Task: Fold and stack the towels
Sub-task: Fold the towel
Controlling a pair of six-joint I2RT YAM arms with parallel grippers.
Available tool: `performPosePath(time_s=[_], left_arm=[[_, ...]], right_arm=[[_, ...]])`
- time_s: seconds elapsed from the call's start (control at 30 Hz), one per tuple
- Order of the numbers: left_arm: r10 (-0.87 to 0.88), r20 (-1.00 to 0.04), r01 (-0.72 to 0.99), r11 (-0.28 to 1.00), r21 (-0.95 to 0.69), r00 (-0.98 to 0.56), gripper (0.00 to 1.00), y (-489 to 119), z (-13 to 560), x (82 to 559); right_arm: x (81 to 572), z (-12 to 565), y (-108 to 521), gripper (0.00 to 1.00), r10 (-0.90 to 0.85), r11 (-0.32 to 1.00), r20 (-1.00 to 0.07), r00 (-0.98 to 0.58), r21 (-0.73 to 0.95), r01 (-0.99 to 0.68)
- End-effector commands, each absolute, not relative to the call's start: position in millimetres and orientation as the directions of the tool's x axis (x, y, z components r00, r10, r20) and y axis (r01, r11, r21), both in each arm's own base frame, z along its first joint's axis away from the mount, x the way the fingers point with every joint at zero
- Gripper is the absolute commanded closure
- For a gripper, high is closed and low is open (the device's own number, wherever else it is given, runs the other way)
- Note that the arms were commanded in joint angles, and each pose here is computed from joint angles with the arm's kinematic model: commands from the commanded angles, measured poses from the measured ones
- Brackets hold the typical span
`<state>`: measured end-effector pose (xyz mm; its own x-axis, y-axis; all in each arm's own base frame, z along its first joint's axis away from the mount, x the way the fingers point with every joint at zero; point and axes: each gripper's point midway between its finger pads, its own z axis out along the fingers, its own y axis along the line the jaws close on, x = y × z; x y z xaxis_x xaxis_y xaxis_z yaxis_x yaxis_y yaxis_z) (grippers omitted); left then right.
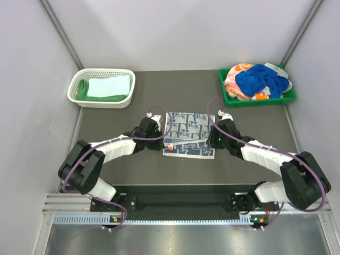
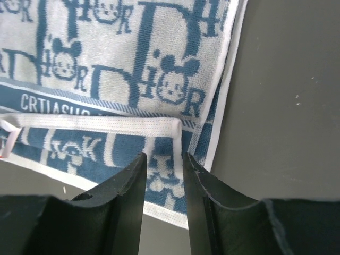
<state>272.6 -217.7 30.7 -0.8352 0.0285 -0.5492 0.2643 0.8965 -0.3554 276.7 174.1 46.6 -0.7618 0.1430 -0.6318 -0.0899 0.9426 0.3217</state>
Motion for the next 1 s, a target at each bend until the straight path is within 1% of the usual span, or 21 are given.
performPosePath(time_s=[0.0, 0.17, 0.33, 0.43, 0.57, 0.67, 0.7, 0.77, 0.83, 0.87, 0.9, 0.93, 0.97], left_arm=[[0.049, -0.556, 0.284, 0.895, -0.344, -0.829, 0.83, -216, 29, 269], [0.046, -0.552, 0.276, 0.898, -0.342, -0.833, 0.8, -213, 27, 265], [0.041, -0.555, 0.277, 0.896, -0.348, -0.831, 0.76, -212, 31, 261], [0.028, -0.573, 0.29, 0.882, -0.371, -0.819, 0.74, -216, 46, 262], [0.003, -0.612, 0.314, 0.861, -0.401, -0.791, 0.72, -223, 80, 267], [-0.029, -0.648, 0.304, 0.867, -0.396, -0.761, 0.69, -225, 102, 280], [-0.049, -0.664, 0.294, 0.871, -0.394, -0.746, 0.69, -227, 113, 290], [-0.049, -0.649, 0.257, 0.894, -0.367, -0.759, 0.7, -226, 106, 299], [-0.073, -0.658, 0.236, 0.899, -0.368, -0.749, 0.7, -231, 112, 313], [-0.065, -0.638, 0.221, 0.908, -0.357, -0.768, 0.7, -233, 99, 318], [-0.077, -0.635, 0.213, 0.905, -0.367, -0.768, 0.71, -239, 103, 325], [-0.062, -0.599, 0.197, 0.913, -0.357, -0.799, 0.72, -241, 85, 327], [-0.058, -0.583, 0.194, 0.913, -0.36, -0.811, 0.73, -244, 80, 327]], right_arm=[[281, 70, 182, 0.66, 0.163, 0.931, -0.685, -0.71, 0.346, -0.119], [265, 60, 180, 0.69, 0.142, 0.931, -0.669, -0.729, 0.341, -0.131], [257, 61, 174, 0.68, 0.144, 0.934, -0.675, -0.723, 0.335, -0.127], [264, 72, 174, 0.68, 0.134, 0.939, -0.693, -0.708, 0.318, -0.133], [282, 99, 180, 0.67, 0.131, 0.941, -0.729, -0.672, 0.305, -0.147], [296, 108, 182, 0.67, 0.121, 0.95, -0.742, -0.659, 0.279, -0.14], [299, 101, 184, 0.67, 0.103, 0.955, -0.734, -0.672, 0.263, -0.14], [309, 106, 189, 0.67, 0.101, 0.955, -0.74, -0.665, 0.259, -0.143], [315, 99, 193, 0.67, 0.089, 0.959, -0.733, -0.675, 0.247, -0.141], [322, 103, 196, 0.67, 0.087, 0.959, -0.739, -0.668, 0.243, -0.144], [324, 94, 197, 0.67, 0.071, 0.964, -0.726, -0.684, 0.227, -0.14], [330, 96, 200, 0.67, 0.068, 0.964, -0.729, -0.681, 0.225, -0.144], [331, 88, 201, 0.68, 0.058, 0.966, -0.717, -0.695, 0.215, -0.141]])
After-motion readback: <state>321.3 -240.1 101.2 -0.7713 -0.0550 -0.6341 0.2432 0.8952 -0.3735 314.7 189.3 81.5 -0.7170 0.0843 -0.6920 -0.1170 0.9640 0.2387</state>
